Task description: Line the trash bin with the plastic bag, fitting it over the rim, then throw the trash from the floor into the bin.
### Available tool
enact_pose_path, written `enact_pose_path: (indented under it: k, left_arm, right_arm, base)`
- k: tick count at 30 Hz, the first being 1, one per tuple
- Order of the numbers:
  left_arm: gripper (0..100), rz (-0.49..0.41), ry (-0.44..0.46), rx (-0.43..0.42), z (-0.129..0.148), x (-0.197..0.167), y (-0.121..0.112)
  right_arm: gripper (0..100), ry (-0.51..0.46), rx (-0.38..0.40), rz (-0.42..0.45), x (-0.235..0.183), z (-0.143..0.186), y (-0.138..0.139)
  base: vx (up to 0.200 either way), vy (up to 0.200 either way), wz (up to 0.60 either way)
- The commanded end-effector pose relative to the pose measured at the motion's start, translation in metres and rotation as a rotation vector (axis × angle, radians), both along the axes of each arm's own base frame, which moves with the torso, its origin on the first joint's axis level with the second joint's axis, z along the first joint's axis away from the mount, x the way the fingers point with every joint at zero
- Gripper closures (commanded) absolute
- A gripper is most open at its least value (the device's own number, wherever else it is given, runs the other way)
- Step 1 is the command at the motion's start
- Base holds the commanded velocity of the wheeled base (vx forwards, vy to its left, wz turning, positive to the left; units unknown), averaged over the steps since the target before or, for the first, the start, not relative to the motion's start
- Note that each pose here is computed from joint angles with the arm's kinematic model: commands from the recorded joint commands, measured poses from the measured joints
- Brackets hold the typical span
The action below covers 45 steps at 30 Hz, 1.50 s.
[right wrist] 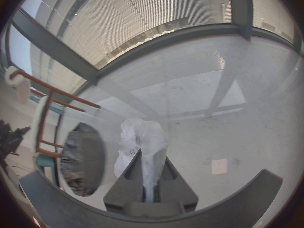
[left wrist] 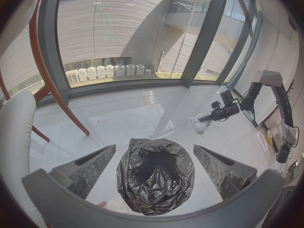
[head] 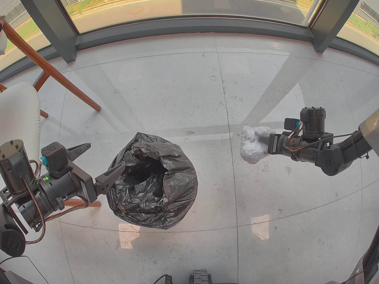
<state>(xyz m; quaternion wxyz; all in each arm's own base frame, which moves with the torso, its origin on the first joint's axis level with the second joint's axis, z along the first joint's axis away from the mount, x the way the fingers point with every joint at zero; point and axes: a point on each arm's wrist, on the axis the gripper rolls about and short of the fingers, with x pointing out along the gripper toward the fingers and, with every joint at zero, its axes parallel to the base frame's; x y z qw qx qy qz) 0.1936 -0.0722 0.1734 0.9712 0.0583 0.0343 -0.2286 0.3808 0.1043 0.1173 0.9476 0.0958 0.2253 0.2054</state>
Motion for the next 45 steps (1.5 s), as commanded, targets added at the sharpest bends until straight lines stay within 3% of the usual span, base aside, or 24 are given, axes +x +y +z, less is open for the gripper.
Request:
enact_pose_path:
  k: [1,8,15,28,29,34,40,45]
  left_arm:
    - [0,-0.032,-0.007,-0.004,0.001,-0.006,-0.005]
    - [0,-0.030,-0.033,-0.014,0.009,-0.002,-0.007]
    - [0,-0.030,-0.037,-0.015,0.010,-0.002,-0.007]
    - [0,-0.021,-0.039,-0.015,0.010,-0.001,-0.006]
    - [0,-0.021,-0.039,-0.015,0.010,-0.001,-0.006]
    - [0,-0.021,-0.042,-0.016,0.011,-0.001,-0.006]
    - [0,-0.001,-0.047,-0.019,0.012,-0.001,-0.006]
    - [0,0.034,-0.060,-0.023,0.014,-0.003,-0.003]
  right_arm:
    - [100,-0.068,0.101,0.235,-0.070,0.053,0.054]
    - [100,-0.052,0.131,0.393,-0.086,0.048,0.113]
    - [100,-0.074,0.148,0.459,-0.080,0.039,0.152]
    - [100,-0.094,0.165,0.509,-0.079,0.039,0.176]
    - [0,-0.093,0.165,0.510,-0.080,0.039,0.175]
    - [0,-0.091,0.186,0.506,-0.084,0.044,0.172]
    - [0,-0.078,0.265,0.501,-0.108,0.072,0.163]
    - [0,-0.089,0.264,0.445,-0.138,0.087,0.126]
  base:
    - [0.000,0.000,0.00]
    - [0.000,0.000,0.00]
    - [0.000,0.000,0.00]
    - [0.000,0.000,0.00]
    - [0.000,0.000,0.00]
    - [0.000,0.000,0.00]
    - [0.000,0.000,0.00]
    - [0.000,0.000,0.00]
